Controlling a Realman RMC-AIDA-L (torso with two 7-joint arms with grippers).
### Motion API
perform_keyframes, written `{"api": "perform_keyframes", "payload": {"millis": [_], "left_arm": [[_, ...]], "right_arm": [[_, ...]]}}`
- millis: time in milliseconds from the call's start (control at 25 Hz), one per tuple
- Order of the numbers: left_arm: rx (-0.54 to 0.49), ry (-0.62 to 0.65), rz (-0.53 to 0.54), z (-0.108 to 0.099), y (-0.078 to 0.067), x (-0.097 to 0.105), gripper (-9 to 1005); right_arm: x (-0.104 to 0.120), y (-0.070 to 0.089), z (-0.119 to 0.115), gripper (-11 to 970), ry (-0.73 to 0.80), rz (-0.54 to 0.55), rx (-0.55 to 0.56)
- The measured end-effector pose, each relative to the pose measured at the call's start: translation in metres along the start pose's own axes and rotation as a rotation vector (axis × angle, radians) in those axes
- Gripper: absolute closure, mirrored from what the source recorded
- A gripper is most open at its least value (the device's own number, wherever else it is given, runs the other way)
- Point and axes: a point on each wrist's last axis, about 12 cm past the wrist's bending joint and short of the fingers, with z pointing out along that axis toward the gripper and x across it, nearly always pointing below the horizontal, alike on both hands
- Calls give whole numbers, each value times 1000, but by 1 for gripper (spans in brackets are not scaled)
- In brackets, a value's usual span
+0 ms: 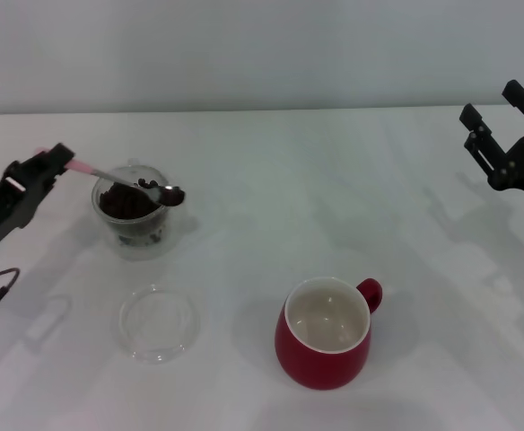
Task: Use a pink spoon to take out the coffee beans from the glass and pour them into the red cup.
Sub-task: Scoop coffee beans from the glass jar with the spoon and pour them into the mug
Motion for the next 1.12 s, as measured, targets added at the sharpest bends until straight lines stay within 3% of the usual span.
{"api": "perform_keyframes", "payload": {"millis": [640,1120], "left_arm": [[157,236,75,56,-42,18,866],[192,399,29,60,-51,36,867]], "right_arm": [[-1,0,4,367,-2,0,-1],[-1,1,4,367,-2,1,-5]]}}
